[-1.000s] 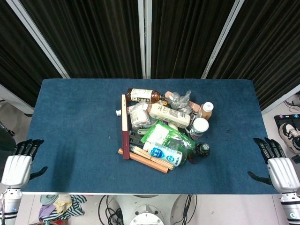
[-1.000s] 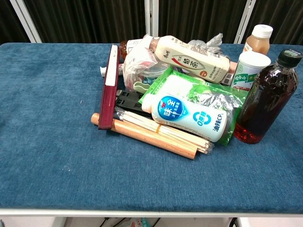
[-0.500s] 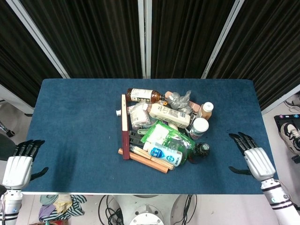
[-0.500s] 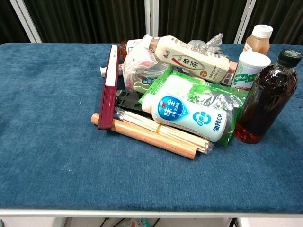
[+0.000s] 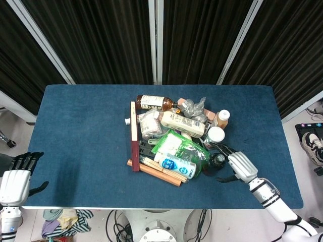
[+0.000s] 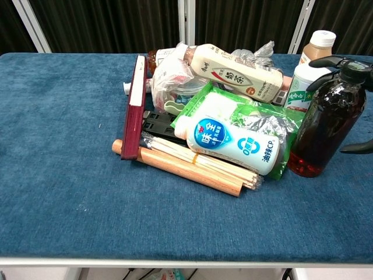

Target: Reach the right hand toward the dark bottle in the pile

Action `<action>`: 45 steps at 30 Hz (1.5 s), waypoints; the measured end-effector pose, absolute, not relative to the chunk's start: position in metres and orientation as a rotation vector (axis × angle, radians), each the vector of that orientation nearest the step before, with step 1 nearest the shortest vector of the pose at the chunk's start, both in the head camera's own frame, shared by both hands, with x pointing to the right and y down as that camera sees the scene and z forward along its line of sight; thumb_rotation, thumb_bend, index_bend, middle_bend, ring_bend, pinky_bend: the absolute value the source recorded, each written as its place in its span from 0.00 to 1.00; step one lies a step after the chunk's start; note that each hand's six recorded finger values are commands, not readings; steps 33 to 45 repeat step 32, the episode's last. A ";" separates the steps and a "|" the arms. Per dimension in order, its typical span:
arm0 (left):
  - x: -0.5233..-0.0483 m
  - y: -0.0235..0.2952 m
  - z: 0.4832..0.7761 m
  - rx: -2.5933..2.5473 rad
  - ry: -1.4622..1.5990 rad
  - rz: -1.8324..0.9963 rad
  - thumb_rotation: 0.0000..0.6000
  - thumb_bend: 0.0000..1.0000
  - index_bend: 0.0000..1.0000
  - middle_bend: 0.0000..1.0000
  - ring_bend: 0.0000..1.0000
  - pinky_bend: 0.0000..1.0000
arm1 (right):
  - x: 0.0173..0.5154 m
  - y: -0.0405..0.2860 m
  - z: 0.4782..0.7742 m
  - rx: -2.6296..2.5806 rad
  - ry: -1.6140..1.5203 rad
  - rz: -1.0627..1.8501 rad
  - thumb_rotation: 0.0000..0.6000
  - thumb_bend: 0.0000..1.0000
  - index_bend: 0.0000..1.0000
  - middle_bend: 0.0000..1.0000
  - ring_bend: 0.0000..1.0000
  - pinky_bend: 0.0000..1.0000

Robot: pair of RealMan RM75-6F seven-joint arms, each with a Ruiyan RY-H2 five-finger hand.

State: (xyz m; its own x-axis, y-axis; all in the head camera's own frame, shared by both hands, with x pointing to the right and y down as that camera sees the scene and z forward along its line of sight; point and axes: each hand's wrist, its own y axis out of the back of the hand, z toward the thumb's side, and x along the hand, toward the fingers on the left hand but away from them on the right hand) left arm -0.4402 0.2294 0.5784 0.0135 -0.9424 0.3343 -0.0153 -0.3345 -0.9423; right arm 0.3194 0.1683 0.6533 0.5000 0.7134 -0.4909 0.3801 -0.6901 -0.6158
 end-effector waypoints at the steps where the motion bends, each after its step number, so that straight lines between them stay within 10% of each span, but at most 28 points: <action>1: -0.440 0.229 0.579 -1.476 1.033 -1.439 1.00 0.09 0.17 0.20 0.16 0.19 | 0.318 0.169 0.655 -2.334 -0.909 1.039 1.00 0.19 0.18 0.27 0.20 0.40; 10: -0.439 0.228 0.580 -1.481 1.028 -1.434 1.00 0.09 0.17 0.20 0.16 0.19 | 0.312 0.162 0.660 -2.394 -1.036 0.900 1.00 0.54 0.63 0.55 0.50 0.71; 32: -0.443 0.236 0.570 -1.447 1.044 -1.453 1.00 0.09 0.17 0.20 0.16 0.19 | 0.114 0.109 0.614 -2.679 -0.870 0.305 1.00 0.52 0.65 0.56 0.51 0.72; 45: -0.443 0.236 0.570 -1.447 1.044 -1.453 1.00 0.09 0.17 0.20 0.16 0.19 | 0.114 0.109 0.614 -2.679 -0.870 0.305 1.00 0.52 0.65 0.56 0.51 0.72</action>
